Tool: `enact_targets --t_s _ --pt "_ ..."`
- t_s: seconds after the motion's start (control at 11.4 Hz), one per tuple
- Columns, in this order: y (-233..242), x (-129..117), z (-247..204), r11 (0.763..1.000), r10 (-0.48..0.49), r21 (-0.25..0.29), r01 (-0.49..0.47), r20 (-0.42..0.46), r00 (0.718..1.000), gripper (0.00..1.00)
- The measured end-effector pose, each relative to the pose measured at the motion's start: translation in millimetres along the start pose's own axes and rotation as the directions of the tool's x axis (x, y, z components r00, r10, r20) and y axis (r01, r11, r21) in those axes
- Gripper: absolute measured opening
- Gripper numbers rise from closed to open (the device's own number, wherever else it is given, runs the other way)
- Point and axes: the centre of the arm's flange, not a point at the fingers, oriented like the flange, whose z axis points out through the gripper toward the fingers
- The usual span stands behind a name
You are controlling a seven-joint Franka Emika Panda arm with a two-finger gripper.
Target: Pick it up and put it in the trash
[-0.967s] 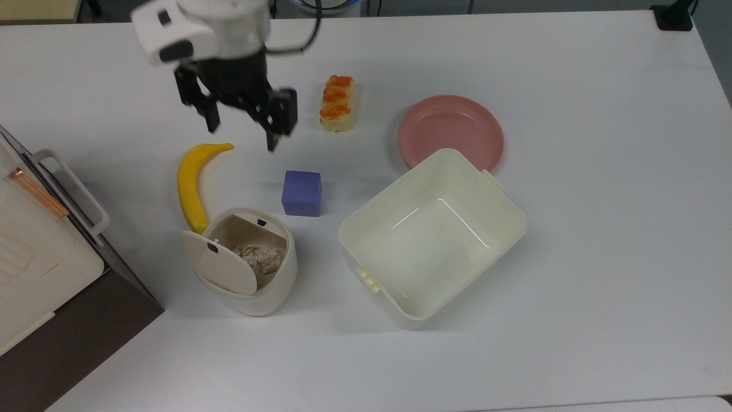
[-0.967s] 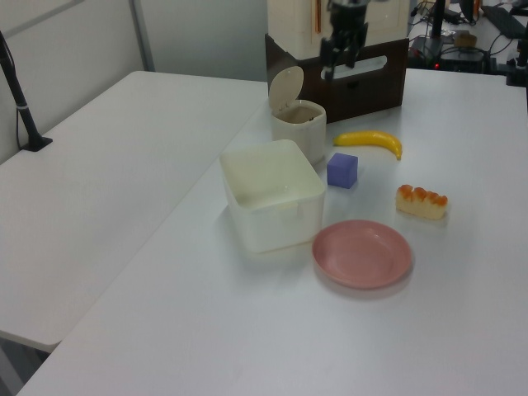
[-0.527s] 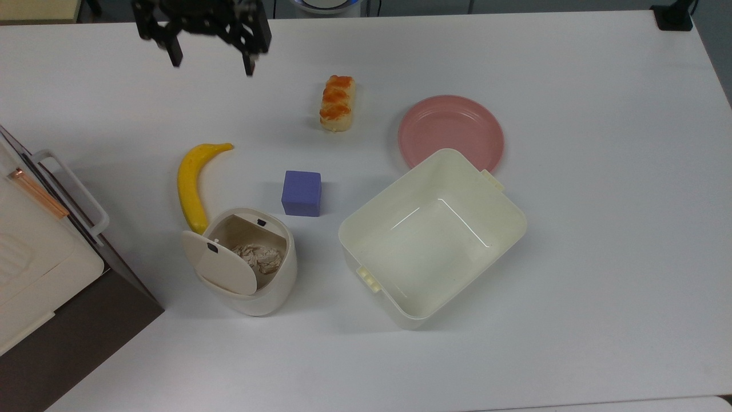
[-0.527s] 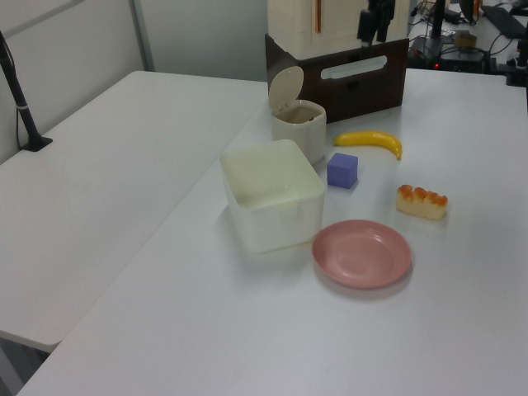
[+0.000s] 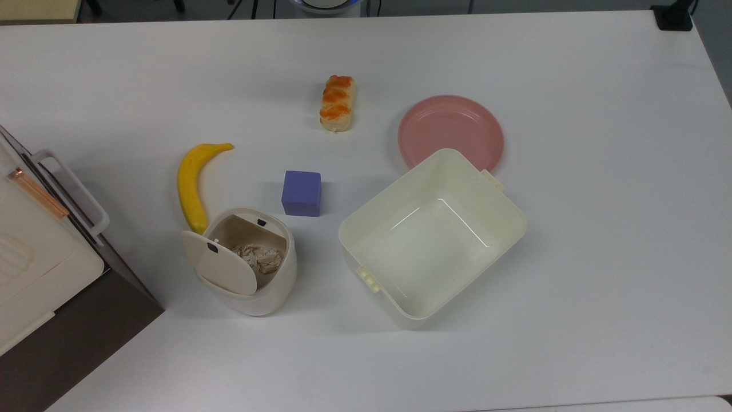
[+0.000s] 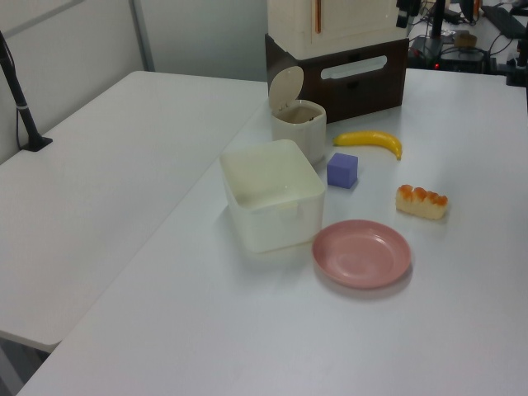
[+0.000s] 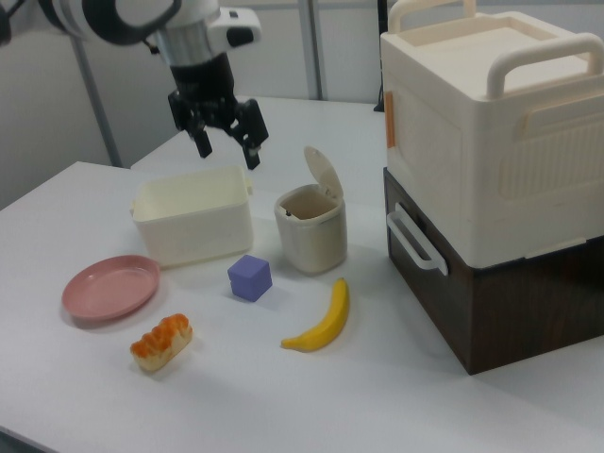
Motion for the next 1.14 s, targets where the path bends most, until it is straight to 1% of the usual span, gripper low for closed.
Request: enact_targets --t_s 0.18,0.26,0.7,0.88,1.14 --pt "-5 -2 20 0.999 0.036 0.011 -0.036 -0.012 0.999 1.0" --pt "-7 -2 26 0.999 0.044 0.016 -0.044 -0.003 0.999 1.0" --pt "-13 -5 34 0.998 0.054 0.033 -0.054 0.029 0.998 1.0" --pt "-23 -1 35 0.998 0.06 0.033 -0.061 0.029 0.998 1.0" --pt "-27 5 38 0.996 0.084 0.028 -0.085 0.032 0.996 1.0"
